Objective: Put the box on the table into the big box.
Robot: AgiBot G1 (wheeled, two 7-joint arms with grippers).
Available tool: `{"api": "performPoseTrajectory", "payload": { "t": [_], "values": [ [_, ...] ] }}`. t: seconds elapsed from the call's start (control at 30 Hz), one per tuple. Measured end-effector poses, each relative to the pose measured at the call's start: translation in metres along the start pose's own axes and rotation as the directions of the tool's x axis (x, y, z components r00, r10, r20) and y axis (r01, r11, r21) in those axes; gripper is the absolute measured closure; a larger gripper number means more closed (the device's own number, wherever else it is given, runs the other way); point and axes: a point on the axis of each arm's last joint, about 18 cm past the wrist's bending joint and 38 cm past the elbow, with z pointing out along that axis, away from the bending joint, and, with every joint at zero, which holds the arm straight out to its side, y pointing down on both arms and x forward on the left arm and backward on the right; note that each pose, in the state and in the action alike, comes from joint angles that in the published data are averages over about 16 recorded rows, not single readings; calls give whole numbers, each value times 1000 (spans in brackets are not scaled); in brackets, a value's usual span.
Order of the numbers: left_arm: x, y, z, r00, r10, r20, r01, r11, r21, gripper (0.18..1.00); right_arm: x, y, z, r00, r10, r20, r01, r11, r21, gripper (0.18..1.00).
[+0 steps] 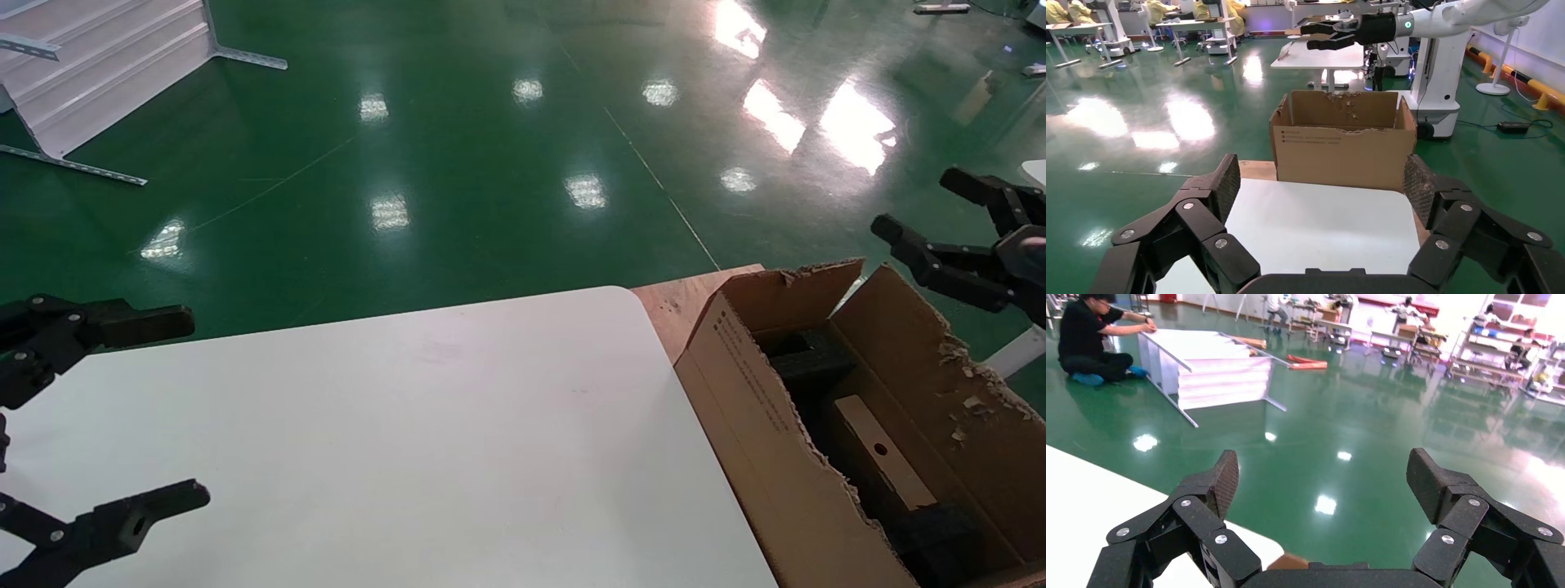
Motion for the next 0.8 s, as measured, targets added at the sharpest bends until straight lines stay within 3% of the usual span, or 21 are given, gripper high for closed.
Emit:
{"api": "performPoseTrajectory", "payload": {
  "t": [0.23, 0.5, 0.63, 0.8],
  "values": [
    [0, 0, 0, 1000, 0, 0, 0, 1000, 0, 205, -4, -5, 11, 1000, 5, 24, -5, 1000, 22, 178],
    [0, 0, 0, 1000, 0, 0, 0, 1000, 0, 185, -25, 6, 28, 988, 118, 95, -122, 992, 31, 178],
    [0, 0, 0, 1000, 0, 0, 0, 1000, 0, 184, -45, 8, 45, 966, 194, 170, -204, 978, 40, 178],
    [0, 0, 0, 1000, 0, 0, 0, 1000, 0, 184, -74, 7, 68, 918, 277, 284, -301, 953, 41, 178]
  ]
}}
